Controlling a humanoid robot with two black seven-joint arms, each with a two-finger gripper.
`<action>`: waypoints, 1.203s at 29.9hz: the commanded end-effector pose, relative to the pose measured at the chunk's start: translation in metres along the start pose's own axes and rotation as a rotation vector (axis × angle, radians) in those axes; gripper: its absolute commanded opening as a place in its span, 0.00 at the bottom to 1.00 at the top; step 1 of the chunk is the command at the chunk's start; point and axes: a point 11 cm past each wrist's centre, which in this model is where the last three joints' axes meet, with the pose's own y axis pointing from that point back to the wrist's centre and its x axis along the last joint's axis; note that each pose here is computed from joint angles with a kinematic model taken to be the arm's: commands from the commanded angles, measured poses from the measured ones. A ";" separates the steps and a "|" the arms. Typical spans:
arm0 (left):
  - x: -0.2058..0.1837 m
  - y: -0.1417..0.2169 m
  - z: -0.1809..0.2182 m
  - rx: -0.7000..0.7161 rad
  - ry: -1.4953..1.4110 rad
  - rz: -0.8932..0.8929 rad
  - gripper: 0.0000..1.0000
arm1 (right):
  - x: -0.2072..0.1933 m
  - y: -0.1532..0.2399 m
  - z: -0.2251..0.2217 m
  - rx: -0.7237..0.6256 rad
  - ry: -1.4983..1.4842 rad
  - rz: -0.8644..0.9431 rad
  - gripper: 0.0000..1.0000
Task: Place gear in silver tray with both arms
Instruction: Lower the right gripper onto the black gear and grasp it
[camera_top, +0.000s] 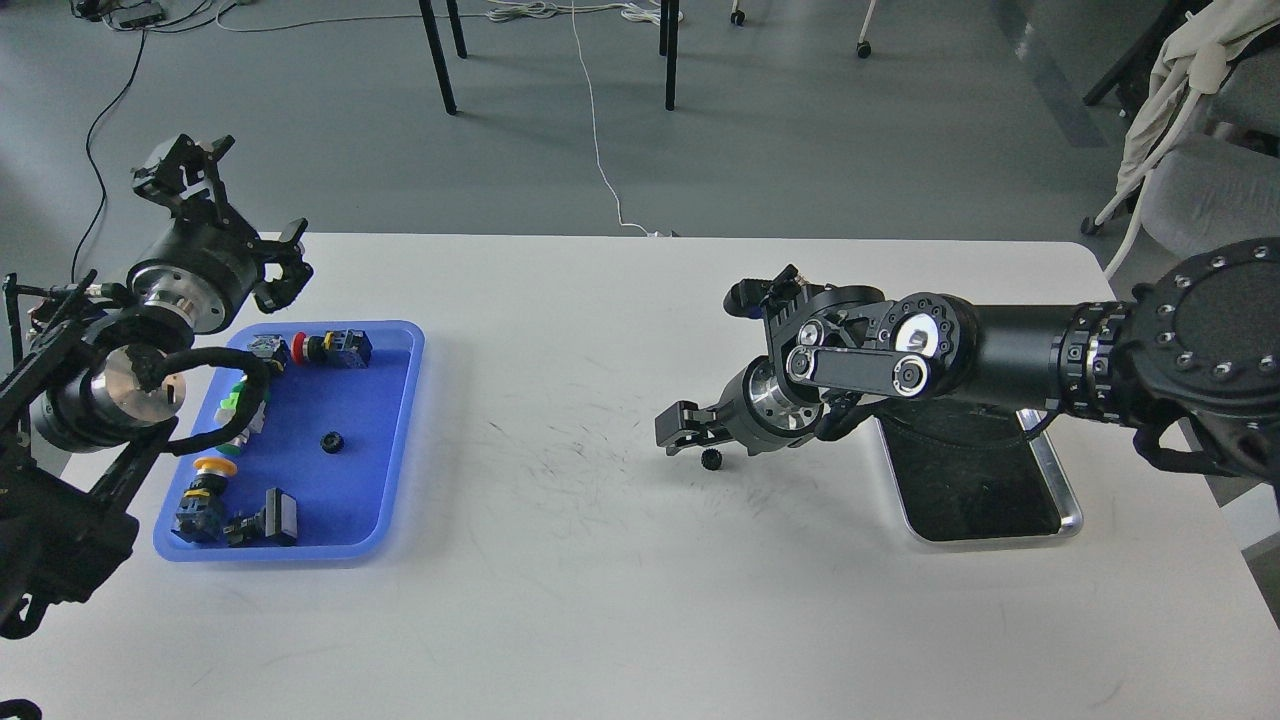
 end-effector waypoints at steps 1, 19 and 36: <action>0.000 0.000 0.000 0.000 -0.001 0.000 0.98 | 0.002 0.000 0.002 -0.006 0.001 -0.005 0.94; -0.001 0.000 0.001 -0.006 0.002 -0.002 0.98 | 0.001 0.000 0.007 -0.014 -0.005 -0.032 0.86; -0.005 -0.001 0.006 -0.018 0.000 -0.014 0.98 | 0.002 -0.006 0.017 -0.013 -0.076 -0.029 0.69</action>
